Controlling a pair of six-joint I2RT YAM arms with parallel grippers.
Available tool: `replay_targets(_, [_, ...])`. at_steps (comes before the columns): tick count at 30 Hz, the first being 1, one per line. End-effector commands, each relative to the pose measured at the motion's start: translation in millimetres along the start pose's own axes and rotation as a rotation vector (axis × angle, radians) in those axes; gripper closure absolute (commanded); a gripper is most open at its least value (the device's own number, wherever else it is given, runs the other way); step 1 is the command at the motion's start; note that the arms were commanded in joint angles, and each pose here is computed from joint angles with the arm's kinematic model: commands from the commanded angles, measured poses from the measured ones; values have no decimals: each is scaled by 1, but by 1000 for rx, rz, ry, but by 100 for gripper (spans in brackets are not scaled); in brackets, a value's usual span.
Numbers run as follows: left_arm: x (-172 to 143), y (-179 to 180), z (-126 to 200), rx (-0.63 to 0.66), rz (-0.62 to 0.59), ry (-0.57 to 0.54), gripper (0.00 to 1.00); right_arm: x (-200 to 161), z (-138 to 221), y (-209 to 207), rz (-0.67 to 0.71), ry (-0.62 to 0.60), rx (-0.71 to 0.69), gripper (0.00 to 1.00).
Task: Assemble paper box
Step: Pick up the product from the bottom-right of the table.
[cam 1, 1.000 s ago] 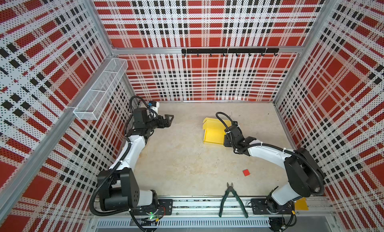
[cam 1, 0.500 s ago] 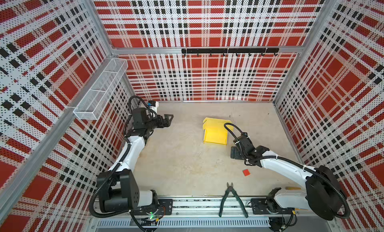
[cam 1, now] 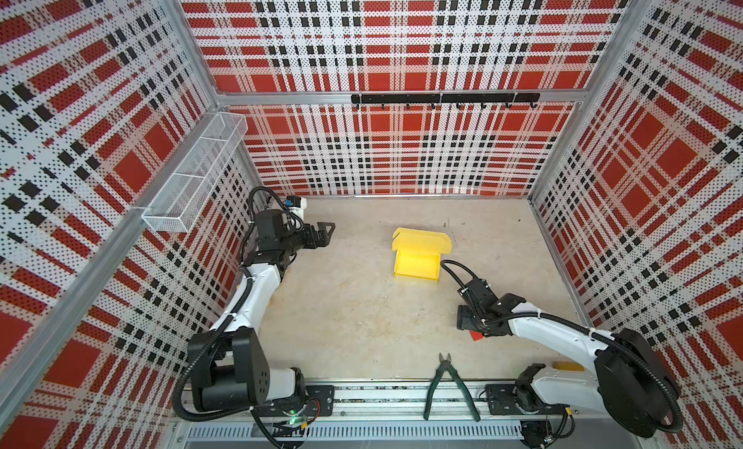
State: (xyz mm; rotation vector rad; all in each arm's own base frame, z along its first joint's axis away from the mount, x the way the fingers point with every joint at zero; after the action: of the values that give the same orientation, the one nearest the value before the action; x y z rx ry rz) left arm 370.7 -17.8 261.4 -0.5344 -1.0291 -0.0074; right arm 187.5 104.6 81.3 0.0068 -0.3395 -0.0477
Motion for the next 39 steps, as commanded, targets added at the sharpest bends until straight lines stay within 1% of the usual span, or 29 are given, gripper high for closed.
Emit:
replay_targets(1, [8,3,8,12,-3,-44,2,-12,0,-4,-30,39,21,30])
replay_targets(3, [8,3,8,8,-1,-43,2,-16,0,-6,-25,56,22,36])
replay_targets(5, [9,2,9,7,-1,-45,2,-17,1,-4,-13,58,40,44])
replay_targets(9, [7,4,8,12,1,-42,2,-17,2,-4,-18,60,47,54])
replay_targets(11, [9,3,9,8,-2,-46,2,-17,3,-3,-12,70,47,56])
replay_targets(17, [7,3,10,12,1,-46,2,-18,2,-1,-15,83,50,57])
replay_targets(21, [9,3,11,9,-4,-51,2,-17,0,-1,-9,93,35,61])
replay_targets(27, [10,3,13,12,-4,-57,2,-17,-4,2,8,114,22,71])
replay_targets(30, [11,5,15,20,-6,-63,1,-17,-3,2,7,110,22,73])
replay_targets(35, [12,5,17,19,-5,-71,1,-10,3,4,13,97,23,74])
replay_targets(39, [11,7,17,27,-2,-71,1,3,12,13,25,53,60,75])
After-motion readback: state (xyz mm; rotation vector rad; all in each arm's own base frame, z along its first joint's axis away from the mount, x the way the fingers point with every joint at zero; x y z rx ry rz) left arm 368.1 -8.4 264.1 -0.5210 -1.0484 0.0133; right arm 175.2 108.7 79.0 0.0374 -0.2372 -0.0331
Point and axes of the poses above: each gripper's point midway between its finger pads, its own z axis back along the fingers, its own y axis along the line the jaws close on, x = y × z, the point moved 6 cm from there along z, back along the fingers, and after that the axes turned 6 degrees about z, right-handed, at the moved point
